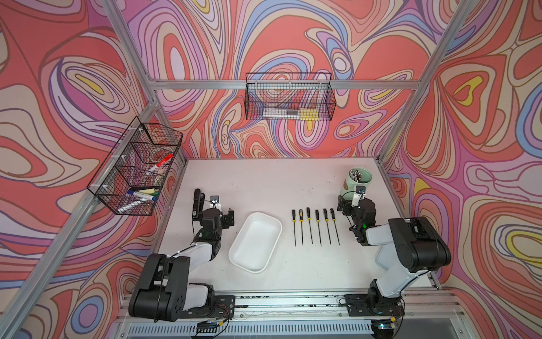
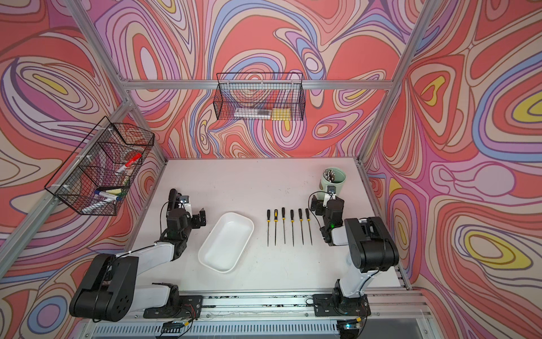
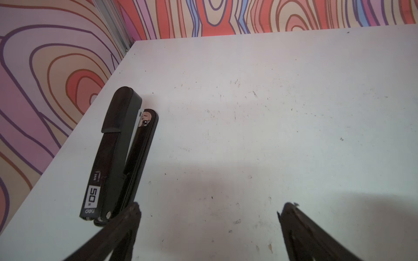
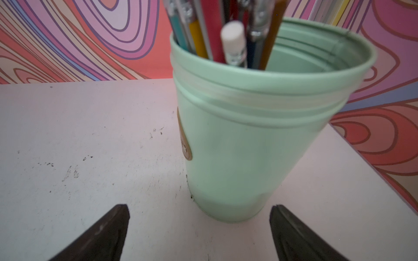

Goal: Take the file tool out of the storage box
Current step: Reset both arms

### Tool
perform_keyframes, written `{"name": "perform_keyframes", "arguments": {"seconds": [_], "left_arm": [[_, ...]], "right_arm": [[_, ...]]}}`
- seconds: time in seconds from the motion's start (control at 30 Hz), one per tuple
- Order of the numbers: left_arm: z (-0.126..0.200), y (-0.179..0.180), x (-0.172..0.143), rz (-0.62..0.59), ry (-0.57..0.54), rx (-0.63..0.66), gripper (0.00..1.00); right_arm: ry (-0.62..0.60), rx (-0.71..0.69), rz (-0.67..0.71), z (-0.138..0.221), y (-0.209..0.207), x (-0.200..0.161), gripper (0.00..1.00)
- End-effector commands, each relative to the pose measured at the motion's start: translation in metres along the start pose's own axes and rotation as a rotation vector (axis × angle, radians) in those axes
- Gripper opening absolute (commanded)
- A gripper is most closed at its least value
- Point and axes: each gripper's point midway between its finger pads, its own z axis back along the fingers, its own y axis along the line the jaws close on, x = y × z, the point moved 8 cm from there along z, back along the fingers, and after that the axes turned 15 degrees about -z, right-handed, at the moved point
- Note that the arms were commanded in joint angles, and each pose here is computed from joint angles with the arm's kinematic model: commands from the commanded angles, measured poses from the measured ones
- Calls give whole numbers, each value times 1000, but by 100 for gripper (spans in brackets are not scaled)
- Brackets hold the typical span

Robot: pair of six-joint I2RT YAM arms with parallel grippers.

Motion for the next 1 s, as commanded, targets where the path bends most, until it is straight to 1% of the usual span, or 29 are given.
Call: {"name": "perform_keyframes", "arguments": {"seconds": [0.0,0.17,0.27,0.3,0.37,0.43,0.5,0.97], "left_arm": [[-3,8,19,-9,-170,37,99],[-12,1,7,-22,-204,28,99],[-24,1,13,-30,-113,-8,99],[-29,2,14,-20,-105,-29,99],[-31,11,12,26,-65,-21,99],[-31,11,11,26,-85,-11,99],[-31,11,11,27,-73,-16,99],[-30,12,11,29,-82,-11,99]], "right_arm": [[-38,-17,-10,0,-3,4,98],[-35,-15,-10,0,-2,4,98],[-35,-15,-10,0,-2,4,98],[-35,-16,-10,0,-3,4,98],[-36,-16,-10,0,-3,4,98],[-36,-16,-10,0,-3,5,98],[-37,-16,-10,-1,-2,5,98],[-35,-15,-10,-1,-2,5,98]]}}
